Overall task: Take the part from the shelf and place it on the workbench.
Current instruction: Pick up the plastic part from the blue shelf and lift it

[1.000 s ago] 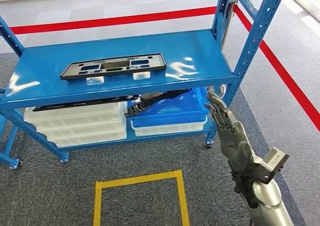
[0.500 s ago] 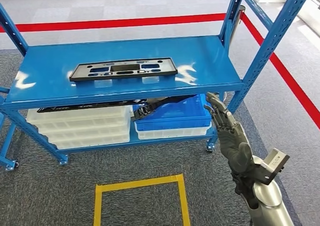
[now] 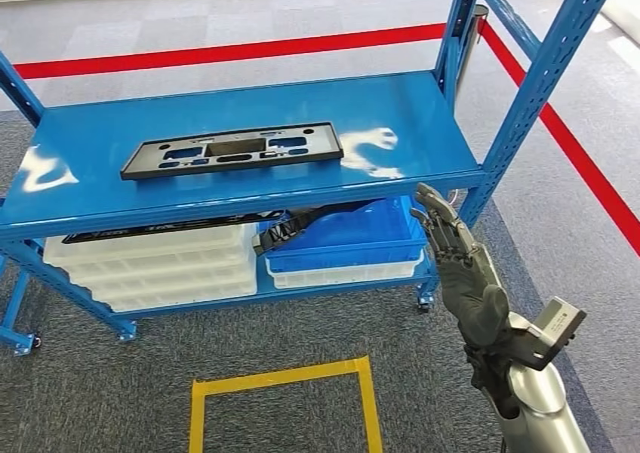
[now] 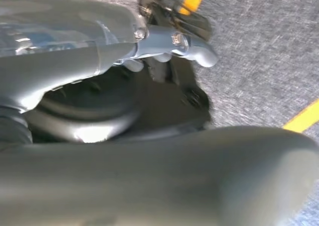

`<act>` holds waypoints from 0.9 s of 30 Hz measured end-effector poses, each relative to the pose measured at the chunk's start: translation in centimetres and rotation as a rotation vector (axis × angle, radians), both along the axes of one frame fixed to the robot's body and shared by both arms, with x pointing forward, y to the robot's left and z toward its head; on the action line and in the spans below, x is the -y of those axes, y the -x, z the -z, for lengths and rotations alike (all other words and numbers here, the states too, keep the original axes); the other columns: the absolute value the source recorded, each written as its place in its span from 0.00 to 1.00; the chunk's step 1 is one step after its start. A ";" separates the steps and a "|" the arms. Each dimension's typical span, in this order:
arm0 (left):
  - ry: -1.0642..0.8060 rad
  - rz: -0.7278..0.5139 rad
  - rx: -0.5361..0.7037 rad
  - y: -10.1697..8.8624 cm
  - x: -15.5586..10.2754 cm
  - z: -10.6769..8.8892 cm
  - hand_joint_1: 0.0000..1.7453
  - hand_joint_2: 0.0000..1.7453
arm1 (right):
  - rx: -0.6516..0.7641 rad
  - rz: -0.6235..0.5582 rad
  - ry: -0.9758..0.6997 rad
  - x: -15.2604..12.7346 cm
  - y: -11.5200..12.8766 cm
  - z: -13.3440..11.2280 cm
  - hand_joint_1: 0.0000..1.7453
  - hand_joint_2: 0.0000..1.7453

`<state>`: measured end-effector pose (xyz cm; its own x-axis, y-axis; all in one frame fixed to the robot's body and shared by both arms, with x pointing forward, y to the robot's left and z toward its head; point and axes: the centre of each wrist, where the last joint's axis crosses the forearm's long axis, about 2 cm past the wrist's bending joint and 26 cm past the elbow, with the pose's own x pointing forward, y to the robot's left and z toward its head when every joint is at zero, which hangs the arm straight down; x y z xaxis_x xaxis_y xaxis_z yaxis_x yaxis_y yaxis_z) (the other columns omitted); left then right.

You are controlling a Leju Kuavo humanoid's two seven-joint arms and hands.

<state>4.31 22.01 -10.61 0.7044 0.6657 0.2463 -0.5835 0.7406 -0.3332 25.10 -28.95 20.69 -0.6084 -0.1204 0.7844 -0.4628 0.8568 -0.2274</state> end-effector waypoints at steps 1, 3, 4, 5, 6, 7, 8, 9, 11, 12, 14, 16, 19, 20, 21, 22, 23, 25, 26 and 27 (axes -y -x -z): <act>-0.002 0.004 -0.001 0.1 0.0 0.0 0.00 0.00 | -0.001 -0.002 -0.002 0.0 0.0 0.0 0.00 0.00; -0.008 0.008 -0.004 0.2 -0.1 0.0 0.00 0.00 | 0.000 -0.006 -0.007 0.0 0.0 0.0 0.00 0.00; -0.011 0.009 -0.005 0.2 -0.2 0.1 0.00 0.00 | 0.002 -0.008 -0.009 0.0 -0.1 -0.1 0.00 0.00; -0.014 0.008 -0.005 0.2 -0.2 0.1 0.00 0.00 | 0.003 -0.010 -0.011 0.0 -0.2 -0.1 0.00 0.00; -0.016 0.006 -0.004 0.2 -0.3 0.1 0.00 0.00 | 0.005 -0.012 -0.013 0.0 -0.3 -0.2 0.00 0.00; -0.019 0.004 -0.003 0.2 -0.3 0.1 0.00 0.00 | 0.007 -0.016 -0.014 0.0 -0.4 -0.2 0.00 0.00; -0.023 0.002 -0.002 0.2 -0.4 0.1 0.00 0.00 | 0.012 -0.020 -0.015 -0.1 -0.5 -0.3 0.00 0.00; -0.027 -0.001 -0.002 0.3 -0.5 0.1 0.00 0.00 | 0.018 -0.026 -0.017 -0.1 -0.7 -0.4 0.00 0.00; -0.034 -0.009 -0.002 0.2 -0.6 0.1 0.00 0.00 | 0.029 -0.033 -0.020 -0.2 -1.1 -0.7 0.00 0.00; -0.036 -0.013 -0.001 0.2 -0.7 0.1 0.00 0.00 | 0.030 -0.034 -0.021 -0.2 -1.2 -0.7 0.00 0.00; -0.039 -0.017 -0.001 0.2 -0.8 0.1 0.00 0.00 | 0.026 -0.034 -0.023 -0.1 -1.3 -0.5 0.00 0.00; -0.044 -0.019 -0.004 0.4 -0.9 0.2 0.00 0.00 | 0.022 -0.035 -0.026 -0.1 -1.3 -0.3 0.00 0.00; -0.051 -0.021 -0.009 0.5 -1.0 0.2 0.00 0.00 | 0.022 -0.035 -0.028 -0.1 -1.3 -0.1 0.00 0.00; -0.052 -0.021 -0.008 0.4 -1.1 0.2 0.00 0.00 | 0.020 -0.034 -0.027 0.0 -1.2 -0.1 0.00 0.00; -0.053 -0.020 -0.007 0.4 -1.1 0.2 0.00 0.00 | 0.018 -0.032 -0.025 0.0 -1.2 0.0 0.00 0.00; -0.053 -0.020 -0.006 0.3 -1.1 0.2 0.00 0.00 | 0.017 -0.031 -0.023 0.0 -1.2 0.0 0.00 0.00; -0.054 -0.020 -0.005 0.2 -1.1 0.2 0.00 0.00 | 0.017 -0.029 -0.020 0.1 -1.2 0.0 0.00 0.00; -0.057 -0.021 -0.002 0.2 -1.3 0.2 0.00 0.00 | 0.018 -0.026 -0.016 0.1 -1.2 0.0 0.00 0.00; -0.059 -0.021 0.000 0.1 -1.3 0.2 0.00 0.00 | 0.020 -0.024 -0.014 0.1 -1.2 0.0 0.00 0.00; -0.062 -0.022 0.001 0.1 -1.5 0.2 0.00 0.00 | 0.021 -0.022 -0.011 0.1 -1.2 0.0 0.00 0.00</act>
